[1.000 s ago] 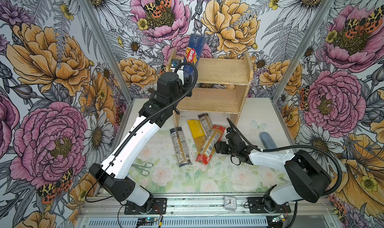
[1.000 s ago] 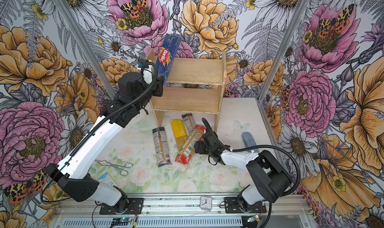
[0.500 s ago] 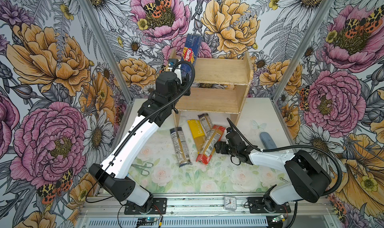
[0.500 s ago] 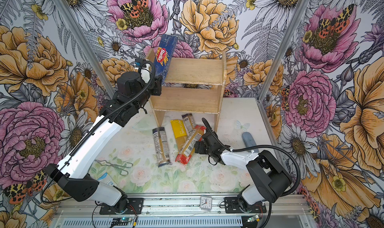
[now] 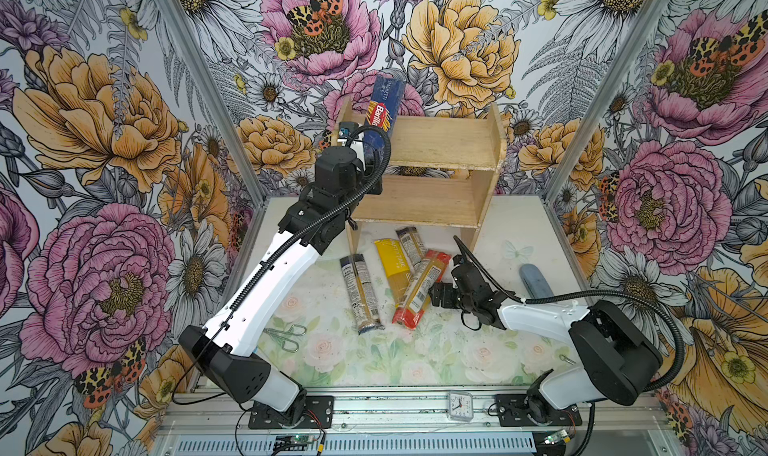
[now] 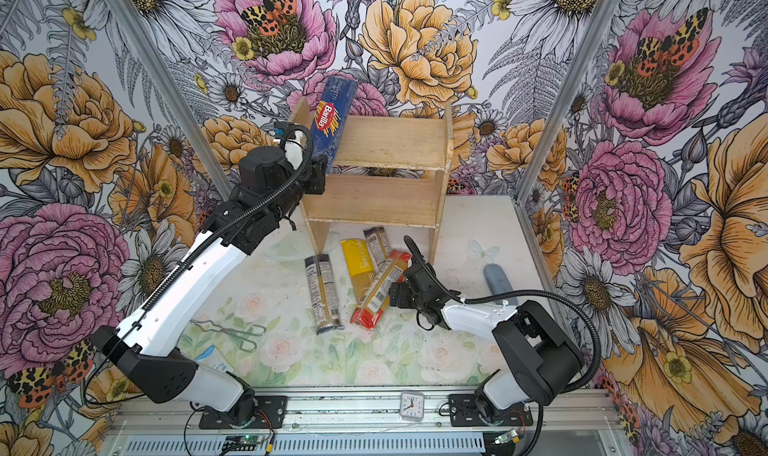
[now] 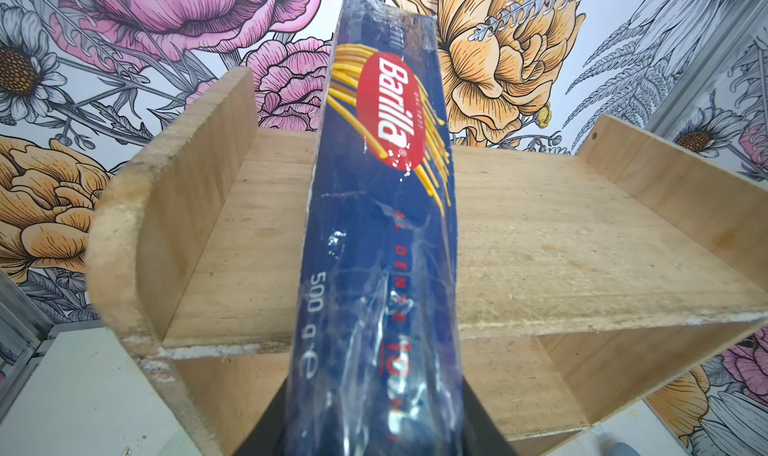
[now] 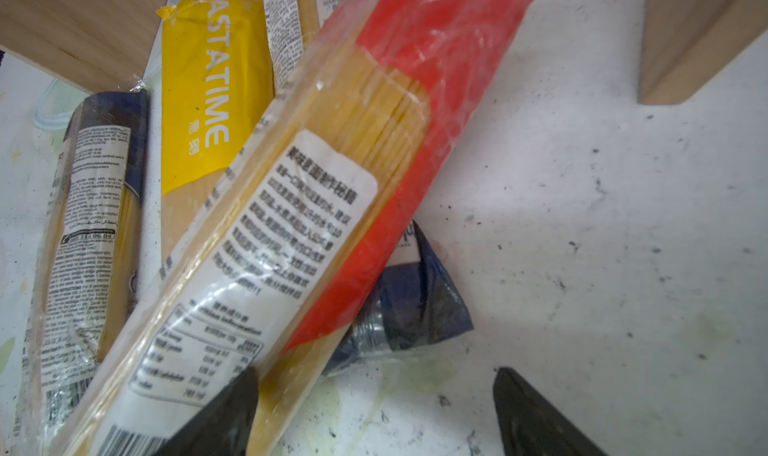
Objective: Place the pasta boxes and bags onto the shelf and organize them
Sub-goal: 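Hold the Barilla box upright above the shelf's top tier with the left gripper, then lower the Barilla box onto the top tier of the shelf with the left gripper, then open the left gripper and draw it back from the shelf toward the table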
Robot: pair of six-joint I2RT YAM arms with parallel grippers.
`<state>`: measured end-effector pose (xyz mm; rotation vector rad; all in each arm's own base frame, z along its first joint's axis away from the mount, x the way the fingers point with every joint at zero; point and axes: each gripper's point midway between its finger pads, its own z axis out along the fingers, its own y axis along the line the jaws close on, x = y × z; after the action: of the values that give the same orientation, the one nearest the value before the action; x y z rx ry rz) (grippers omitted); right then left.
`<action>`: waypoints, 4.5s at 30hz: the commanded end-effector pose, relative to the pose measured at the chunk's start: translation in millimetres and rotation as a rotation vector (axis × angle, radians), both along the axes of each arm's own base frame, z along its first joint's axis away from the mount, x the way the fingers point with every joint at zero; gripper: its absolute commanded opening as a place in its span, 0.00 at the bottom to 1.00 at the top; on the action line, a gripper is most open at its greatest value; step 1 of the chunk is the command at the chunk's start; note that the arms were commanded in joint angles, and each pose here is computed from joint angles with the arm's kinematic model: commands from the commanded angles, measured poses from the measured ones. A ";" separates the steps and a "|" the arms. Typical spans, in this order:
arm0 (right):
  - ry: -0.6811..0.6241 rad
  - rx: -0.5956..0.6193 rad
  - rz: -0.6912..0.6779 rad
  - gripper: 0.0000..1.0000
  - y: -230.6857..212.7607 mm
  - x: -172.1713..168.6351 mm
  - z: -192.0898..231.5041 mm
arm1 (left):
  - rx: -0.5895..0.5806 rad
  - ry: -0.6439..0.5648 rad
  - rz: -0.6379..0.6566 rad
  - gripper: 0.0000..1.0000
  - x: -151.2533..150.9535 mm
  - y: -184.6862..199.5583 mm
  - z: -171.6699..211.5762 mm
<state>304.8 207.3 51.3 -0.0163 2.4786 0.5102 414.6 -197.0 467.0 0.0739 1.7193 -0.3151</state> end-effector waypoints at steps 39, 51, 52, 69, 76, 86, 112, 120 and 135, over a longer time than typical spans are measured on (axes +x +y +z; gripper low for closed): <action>-0.021 0.033 0.014 0.90 10.9 9.9 5.5 | -0.171 -0.273 -0.007 0.41 -25.1 19.4 83.5; -0.020 0.035 0.020 0.92 12.9 9.6 5.4 | -0.164 -0.284 -0.006 0.51 -26.1 20.9 83.0; -0.019 0.035 0.020 0.92 12.9 9.6 5.4 | -0.164 -0.284 -0.008 0.51 -26.3 20.5 83.2; -0.019 0.031 0.015 0.92 10.1 6.7 4.4 | -0.173 -0.253 -0.022 0.55 -26.2 17.4 67.8; -0.016 0.030 0.013 0.92 10.1 6.8 3.1 | -0.170 -0.232 -0.031 0.58 -25.4 14.1 58.2; -0.015 0.028 0.012 0.92 9.3 6.1 2.6 | -0.167 -0.238 -0.039 0.62 -29.6 15.2 59.8; -0.021 0.040 0.011 0.93 11.1 3.3 6.5 | -0.159 -0.241 -0.040 0.71 -50.5 28.9 56.4; -0.022 0.074 -0.005 0.93 13.5 3.6 13.8 | -0.142 -0.214 -0.048 0.75 -67.8 37.1 40.8; -0.025 0.132 -0.033 0.93 21.7 -3.1 26.3 | -0.118 -0.059 -0.173 0.79 -120.8 31.9 -55.0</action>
<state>299.9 223.9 62.7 0.0448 2.4630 0.6093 305.4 -161.1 422.5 0.1213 1.6169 -0.4872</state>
